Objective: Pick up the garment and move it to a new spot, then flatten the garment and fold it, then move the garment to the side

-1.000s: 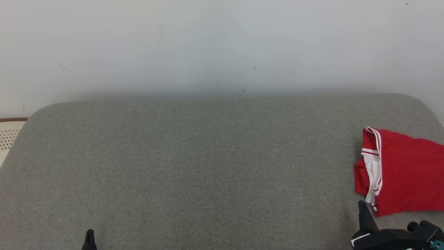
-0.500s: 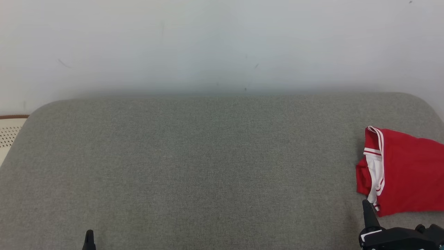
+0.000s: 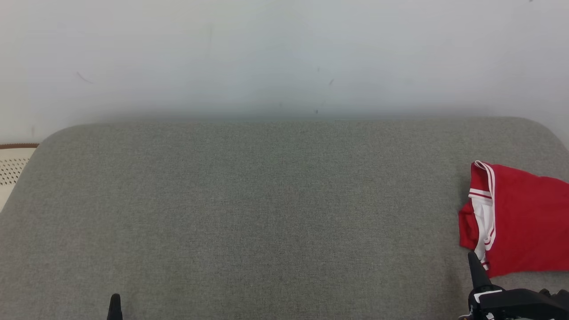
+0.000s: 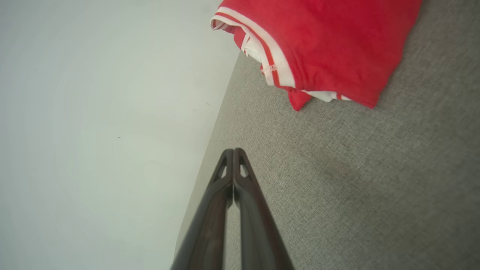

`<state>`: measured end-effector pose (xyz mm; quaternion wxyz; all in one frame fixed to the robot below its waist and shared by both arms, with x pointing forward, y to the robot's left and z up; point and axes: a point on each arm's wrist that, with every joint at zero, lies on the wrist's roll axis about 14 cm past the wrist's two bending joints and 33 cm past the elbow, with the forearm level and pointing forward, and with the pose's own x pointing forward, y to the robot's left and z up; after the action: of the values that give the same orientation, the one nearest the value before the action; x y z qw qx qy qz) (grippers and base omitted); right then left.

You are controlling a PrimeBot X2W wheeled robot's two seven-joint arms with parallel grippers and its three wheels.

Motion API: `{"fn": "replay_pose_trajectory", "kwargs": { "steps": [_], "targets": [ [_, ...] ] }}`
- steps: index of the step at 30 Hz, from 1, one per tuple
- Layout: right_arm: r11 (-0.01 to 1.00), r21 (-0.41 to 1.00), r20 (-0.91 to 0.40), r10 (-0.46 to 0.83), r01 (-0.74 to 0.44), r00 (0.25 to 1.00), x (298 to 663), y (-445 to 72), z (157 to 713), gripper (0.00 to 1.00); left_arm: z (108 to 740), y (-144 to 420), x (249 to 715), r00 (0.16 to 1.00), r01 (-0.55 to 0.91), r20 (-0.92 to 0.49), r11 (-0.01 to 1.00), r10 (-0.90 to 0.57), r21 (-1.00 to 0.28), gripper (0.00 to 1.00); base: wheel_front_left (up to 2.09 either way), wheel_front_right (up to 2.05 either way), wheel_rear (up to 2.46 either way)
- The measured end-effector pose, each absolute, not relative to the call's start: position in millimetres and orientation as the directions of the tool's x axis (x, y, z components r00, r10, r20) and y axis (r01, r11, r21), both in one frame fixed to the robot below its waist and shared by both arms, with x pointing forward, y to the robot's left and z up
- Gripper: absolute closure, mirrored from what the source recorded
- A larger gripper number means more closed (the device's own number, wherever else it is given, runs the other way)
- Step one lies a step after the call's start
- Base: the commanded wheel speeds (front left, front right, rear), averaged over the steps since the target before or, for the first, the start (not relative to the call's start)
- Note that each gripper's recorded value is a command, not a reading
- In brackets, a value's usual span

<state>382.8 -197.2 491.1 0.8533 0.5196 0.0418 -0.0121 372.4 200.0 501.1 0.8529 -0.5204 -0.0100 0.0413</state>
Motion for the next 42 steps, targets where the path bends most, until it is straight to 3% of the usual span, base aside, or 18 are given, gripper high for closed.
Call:
{"fn": "replay_pose_trajectory", "kwargs": {
  "steps": [42],
  "targets": [
    [0.103, 0.994, -0.034, 0.042, 0.030, 0.999, 391.7, -201.6, 501.9, 1.00, 502.5, 196.6, 376.1, 0.999, -0.020, -0.014, 0.102, 0.051, -0.995, 1.00, 0.00, 0.00, 0.00]
  ]
}}
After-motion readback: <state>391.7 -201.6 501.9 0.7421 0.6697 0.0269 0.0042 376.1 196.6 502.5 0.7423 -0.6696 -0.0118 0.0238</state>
